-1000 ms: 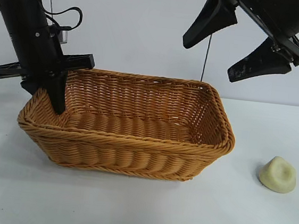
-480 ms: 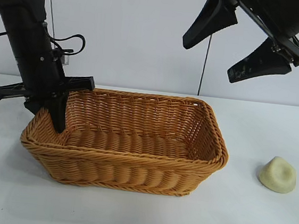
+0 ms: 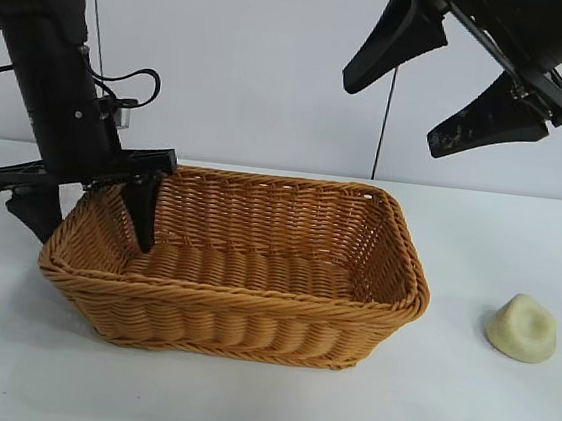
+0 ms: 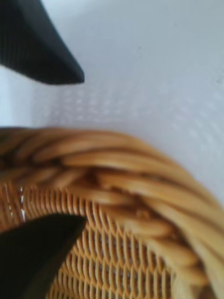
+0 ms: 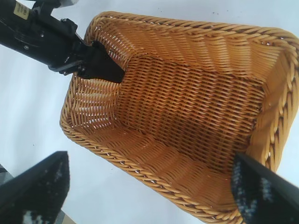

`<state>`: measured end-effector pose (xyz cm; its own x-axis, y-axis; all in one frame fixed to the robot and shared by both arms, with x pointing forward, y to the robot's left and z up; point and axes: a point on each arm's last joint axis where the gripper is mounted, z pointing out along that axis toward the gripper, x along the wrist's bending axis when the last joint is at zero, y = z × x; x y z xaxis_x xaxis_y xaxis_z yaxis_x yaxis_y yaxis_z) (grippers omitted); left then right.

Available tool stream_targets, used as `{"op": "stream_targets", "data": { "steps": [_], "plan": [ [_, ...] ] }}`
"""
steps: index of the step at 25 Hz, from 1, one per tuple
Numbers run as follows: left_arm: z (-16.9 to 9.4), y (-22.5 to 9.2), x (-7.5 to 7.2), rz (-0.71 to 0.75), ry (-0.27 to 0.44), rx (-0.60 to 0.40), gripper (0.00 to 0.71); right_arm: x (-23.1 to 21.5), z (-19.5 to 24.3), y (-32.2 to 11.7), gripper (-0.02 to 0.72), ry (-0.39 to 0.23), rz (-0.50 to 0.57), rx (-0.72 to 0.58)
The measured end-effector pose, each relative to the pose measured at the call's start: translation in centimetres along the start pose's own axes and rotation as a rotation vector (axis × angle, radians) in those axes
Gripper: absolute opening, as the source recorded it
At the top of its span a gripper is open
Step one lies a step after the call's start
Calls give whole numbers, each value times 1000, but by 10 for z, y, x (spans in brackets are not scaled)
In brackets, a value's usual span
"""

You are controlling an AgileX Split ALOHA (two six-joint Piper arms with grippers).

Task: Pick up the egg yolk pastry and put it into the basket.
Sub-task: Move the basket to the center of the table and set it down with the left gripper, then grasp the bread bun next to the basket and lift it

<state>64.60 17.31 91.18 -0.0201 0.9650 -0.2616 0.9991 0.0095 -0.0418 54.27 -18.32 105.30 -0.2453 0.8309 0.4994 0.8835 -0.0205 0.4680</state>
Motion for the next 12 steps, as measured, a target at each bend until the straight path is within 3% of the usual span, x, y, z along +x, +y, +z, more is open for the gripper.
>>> {"op": "stream_targets", "data": {
  "steps": [12],
  "plan": [
    [-102,1,-29,98,-33,-156,695,0,0,0,644,0,0,1]
  ]
}}
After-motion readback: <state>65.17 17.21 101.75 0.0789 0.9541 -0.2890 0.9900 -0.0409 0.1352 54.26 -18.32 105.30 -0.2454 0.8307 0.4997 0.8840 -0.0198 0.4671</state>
